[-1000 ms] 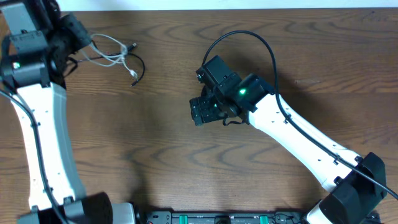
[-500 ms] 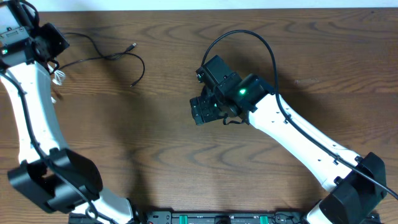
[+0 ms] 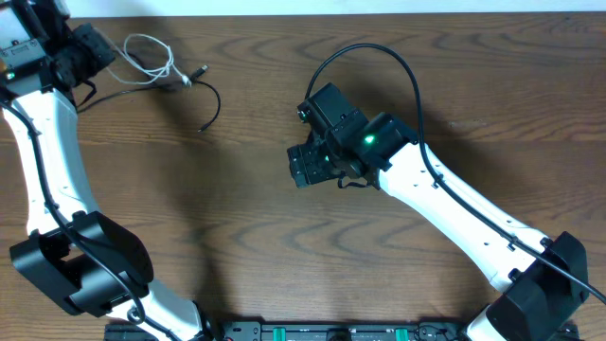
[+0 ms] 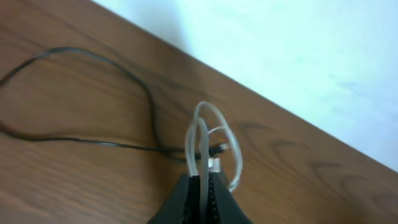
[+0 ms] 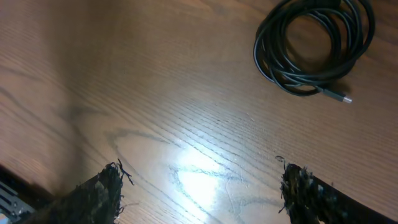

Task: Untangle cables
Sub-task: 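Carry the white cable with the left gripper to the far left edge, then lower the white cable at the left edge and open the left gripper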

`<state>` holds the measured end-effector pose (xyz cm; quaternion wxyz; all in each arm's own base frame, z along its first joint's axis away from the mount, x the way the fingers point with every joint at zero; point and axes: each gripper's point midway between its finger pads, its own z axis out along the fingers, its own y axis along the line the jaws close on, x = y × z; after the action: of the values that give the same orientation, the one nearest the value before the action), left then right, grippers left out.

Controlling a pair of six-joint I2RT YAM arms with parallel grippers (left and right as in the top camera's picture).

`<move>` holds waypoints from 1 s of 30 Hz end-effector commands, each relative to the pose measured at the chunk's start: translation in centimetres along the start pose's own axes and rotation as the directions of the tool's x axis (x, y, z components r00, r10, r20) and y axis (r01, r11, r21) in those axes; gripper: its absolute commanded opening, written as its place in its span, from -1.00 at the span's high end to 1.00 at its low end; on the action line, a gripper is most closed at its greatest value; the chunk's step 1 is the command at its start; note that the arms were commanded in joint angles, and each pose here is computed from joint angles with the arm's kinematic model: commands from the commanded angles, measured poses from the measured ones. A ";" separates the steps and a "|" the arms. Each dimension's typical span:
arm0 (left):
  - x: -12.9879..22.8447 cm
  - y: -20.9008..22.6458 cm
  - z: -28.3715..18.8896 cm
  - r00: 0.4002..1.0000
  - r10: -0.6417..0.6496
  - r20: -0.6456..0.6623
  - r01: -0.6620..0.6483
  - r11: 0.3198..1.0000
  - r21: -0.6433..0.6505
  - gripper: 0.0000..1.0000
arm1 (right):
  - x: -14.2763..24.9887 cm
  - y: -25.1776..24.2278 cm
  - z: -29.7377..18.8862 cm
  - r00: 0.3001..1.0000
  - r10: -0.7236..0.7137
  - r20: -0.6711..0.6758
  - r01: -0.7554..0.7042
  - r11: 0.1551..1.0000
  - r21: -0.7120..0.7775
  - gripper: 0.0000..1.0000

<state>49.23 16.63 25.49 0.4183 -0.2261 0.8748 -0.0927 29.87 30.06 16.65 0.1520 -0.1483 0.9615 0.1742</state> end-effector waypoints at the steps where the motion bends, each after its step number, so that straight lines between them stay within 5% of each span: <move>1: 0.9 4.5 0.9 0.999 0.023 -0.027 -0.027 0.988 -0.153 0.85 | -0.3 0.0 -0.7 1.000 -0.015 0.019 0.015 1.000 0.001 -0.60; 14: 8.1 21.5 3.4 0.959 -0.195 -0.207 0.073 0.873 -0.482 0.78 | -0.7 0.3 -0.7 0.999 -0.019 0.034 0.019 1.000 -0.007 -0.58; 22: 4.2 25.1 1.6 0.988 -0.143 -0.062 0.088 0.837 -0.541 0.78 | -0.9 0.4 -0.7 0.999 -0.019 0.042 0.020 1.000 -0.011 -0.53; 27: 1.7 27.9 -2.1 0.995 -0.090 0.035 0.088 0.689 -0.720 0.78 | -0.8 0.4 -0.7 0.999 -0.019 0.040 0.019 1.000 -0.011 -0.53; 28: 1.6 28.4 -2.7 0.996 -0.086 0.039 0.086 0.655 -0.751 0.71 | -0.8 0.4 -0.7 0.999 -0.019 0.040 0.019 1.000 -0.011 -0.53; 30: 1.8 29.0 -3.5 0.996 -0.086 0.037 0.082 0.611 -0.787 0.14 | -0.8 0.4 -0.7 0.999 -0.019 0.040 0.019 1.000 -0.011 -0.53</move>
<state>38.69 39.04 12.54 0.2732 -0.4034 0.8513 0.1946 30.26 30.40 16.91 0.1617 -0.1486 0.9588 0.1804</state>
